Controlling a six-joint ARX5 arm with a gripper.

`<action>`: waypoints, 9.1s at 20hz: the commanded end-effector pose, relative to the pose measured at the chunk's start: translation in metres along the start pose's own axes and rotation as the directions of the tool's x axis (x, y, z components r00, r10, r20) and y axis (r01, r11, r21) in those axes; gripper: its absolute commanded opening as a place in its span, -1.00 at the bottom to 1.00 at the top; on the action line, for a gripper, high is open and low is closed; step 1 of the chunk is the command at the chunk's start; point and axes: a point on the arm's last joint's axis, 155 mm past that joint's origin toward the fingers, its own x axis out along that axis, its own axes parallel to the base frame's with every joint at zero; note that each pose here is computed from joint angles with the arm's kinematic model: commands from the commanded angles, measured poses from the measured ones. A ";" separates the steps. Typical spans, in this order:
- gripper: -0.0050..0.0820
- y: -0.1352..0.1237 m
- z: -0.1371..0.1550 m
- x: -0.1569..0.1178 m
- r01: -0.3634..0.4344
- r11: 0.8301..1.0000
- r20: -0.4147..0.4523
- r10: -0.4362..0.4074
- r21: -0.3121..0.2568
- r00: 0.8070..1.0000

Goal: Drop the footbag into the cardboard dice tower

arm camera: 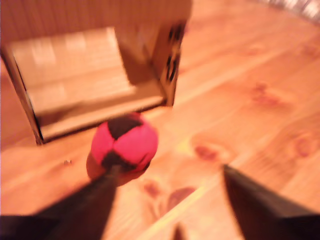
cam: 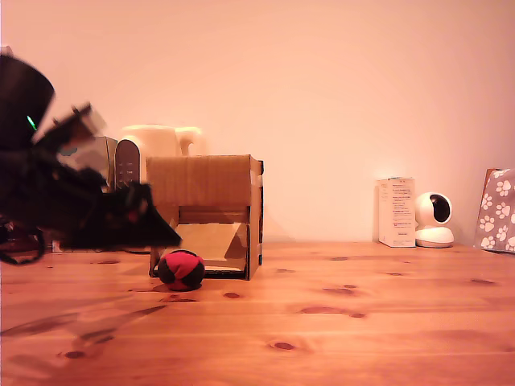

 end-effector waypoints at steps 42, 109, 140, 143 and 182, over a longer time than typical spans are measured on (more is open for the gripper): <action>-0.51 -0.004 0.067 -0.031 -0.048 0.992 -0.155 0.030 -0.116 0.988; -0.94 0.009 0.181 -0.010 0.005 0.999 -0.153 -0.013 -0.053 0.988; -0.94 0.010 0.022 -0.029 -0.039 0.997 -0.050 0.036 -0.073 0.998; -0.94 0.014 0.012 -0.018 -0.040 0.996 -0.053 0.036 -0.074 0.998; -0.41 0.035 -0.017 0.052 -0.012 0.996 -0.107 0.003 -0.083 0.994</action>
